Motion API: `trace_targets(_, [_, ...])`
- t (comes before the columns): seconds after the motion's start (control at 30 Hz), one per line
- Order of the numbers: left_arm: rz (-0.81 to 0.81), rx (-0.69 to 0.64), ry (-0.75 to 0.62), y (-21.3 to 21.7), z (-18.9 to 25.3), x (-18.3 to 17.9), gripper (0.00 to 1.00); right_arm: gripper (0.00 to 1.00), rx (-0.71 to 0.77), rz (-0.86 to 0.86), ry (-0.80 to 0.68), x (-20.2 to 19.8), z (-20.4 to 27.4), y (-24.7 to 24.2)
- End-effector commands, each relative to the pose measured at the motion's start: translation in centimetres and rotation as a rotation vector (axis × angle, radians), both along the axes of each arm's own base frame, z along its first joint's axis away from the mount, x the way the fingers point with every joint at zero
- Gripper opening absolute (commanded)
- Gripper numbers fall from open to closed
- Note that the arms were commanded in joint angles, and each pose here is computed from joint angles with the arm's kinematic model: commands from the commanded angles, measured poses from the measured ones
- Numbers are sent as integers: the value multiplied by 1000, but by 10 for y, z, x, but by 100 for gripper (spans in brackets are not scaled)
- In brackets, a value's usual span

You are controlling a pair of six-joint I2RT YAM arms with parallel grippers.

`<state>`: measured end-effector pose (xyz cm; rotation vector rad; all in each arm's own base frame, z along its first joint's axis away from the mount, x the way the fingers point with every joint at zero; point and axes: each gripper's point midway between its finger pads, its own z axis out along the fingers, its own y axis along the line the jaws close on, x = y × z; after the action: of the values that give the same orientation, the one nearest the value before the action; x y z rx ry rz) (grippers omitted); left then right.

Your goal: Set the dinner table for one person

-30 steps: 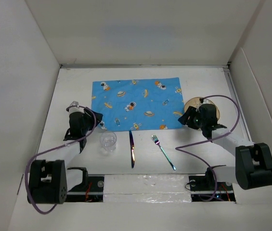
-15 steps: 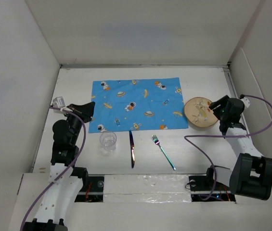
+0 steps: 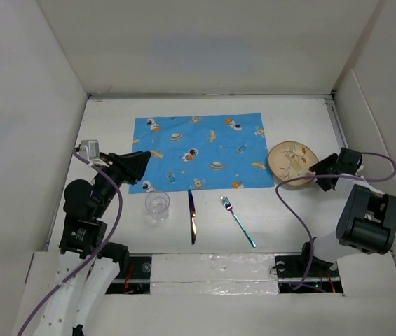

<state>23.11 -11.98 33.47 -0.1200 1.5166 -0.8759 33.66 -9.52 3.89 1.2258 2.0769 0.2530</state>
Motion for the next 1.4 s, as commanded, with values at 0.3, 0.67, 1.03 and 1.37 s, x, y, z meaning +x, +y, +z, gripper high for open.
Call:
trace_targets(0.3, [68, -17, -90, 14, 25, -15, 33, 41, 219, -1, -12, 25, -10, 13])
trace_targets(0.67, [51, -20, -45, 8, 9, -8, 34, 0, 96, -52, -459, 27, 107, -5])
trace_targets(1.03, [28, 44, 45, 2, -6, 4, 36, 0, 136, 661, -790, 70, 243, 149])
trace_targets(1.37, [283, 236, 229, 54, -47, 5, 39, 0, 328, 1073, -714, 111, 209, 324])
